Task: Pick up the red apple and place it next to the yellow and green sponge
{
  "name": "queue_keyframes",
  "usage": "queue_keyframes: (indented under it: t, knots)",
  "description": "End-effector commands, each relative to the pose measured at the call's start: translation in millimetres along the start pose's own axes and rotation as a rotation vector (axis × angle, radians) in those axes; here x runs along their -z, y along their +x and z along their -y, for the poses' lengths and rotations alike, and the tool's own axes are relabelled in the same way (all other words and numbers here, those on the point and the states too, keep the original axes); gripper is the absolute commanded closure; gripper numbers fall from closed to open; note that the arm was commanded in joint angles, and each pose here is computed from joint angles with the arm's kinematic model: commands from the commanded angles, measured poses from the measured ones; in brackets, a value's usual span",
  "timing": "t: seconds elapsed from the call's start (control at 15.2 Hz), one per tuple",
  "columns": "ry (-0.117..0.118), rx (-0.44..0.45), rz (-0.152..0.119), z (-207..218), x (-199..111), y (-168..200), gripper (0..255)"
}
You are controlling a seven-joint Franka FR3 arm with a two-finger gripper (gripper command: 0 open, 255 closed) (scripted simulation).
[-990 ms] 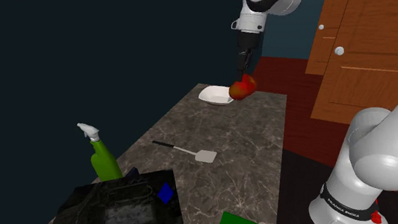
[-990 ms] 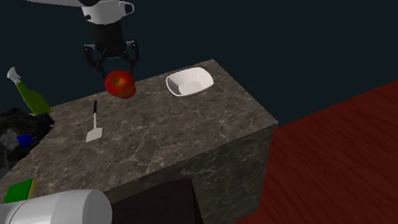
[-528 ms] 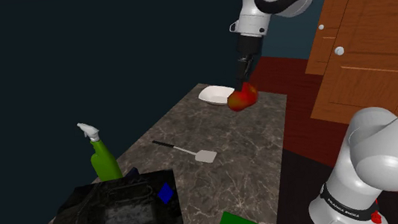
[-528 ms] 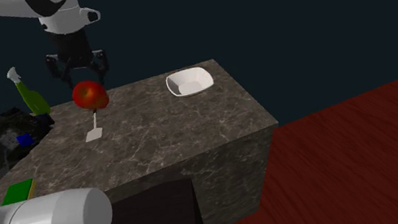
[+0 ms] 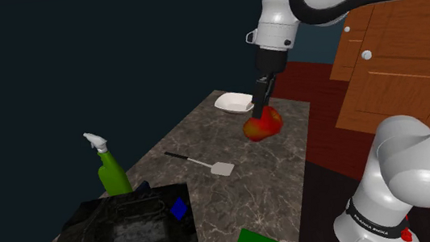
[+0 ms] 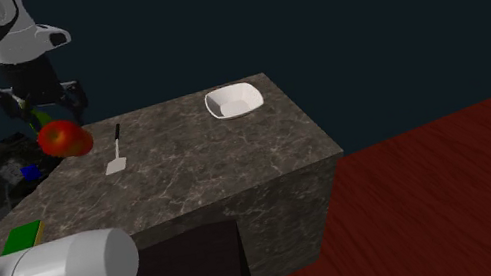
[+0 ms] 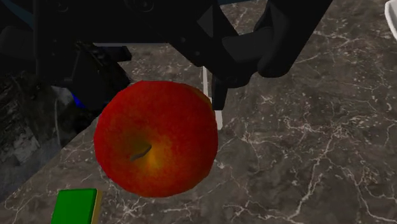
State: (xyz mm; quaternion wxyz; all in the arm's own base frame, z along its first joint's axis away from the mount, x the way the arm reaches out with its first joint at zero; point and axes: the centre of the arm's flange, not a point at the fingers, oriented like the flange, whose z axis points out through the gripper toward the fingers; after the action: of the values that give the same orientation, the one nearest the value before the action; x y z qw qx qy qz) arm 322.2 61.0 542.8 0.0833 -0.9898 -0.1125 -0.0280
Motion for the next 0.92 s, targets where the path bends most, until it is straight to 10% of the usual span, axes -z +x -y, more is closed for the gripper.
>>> queue_keyframes:
  t: [0.0,0.86]
  knots:
    - [0.000,-0.002,0.000,25.1,-1.4,-6.2,255]
    - [0.000,-0.002,0.000,190.4,-24.6,-45.9,255]
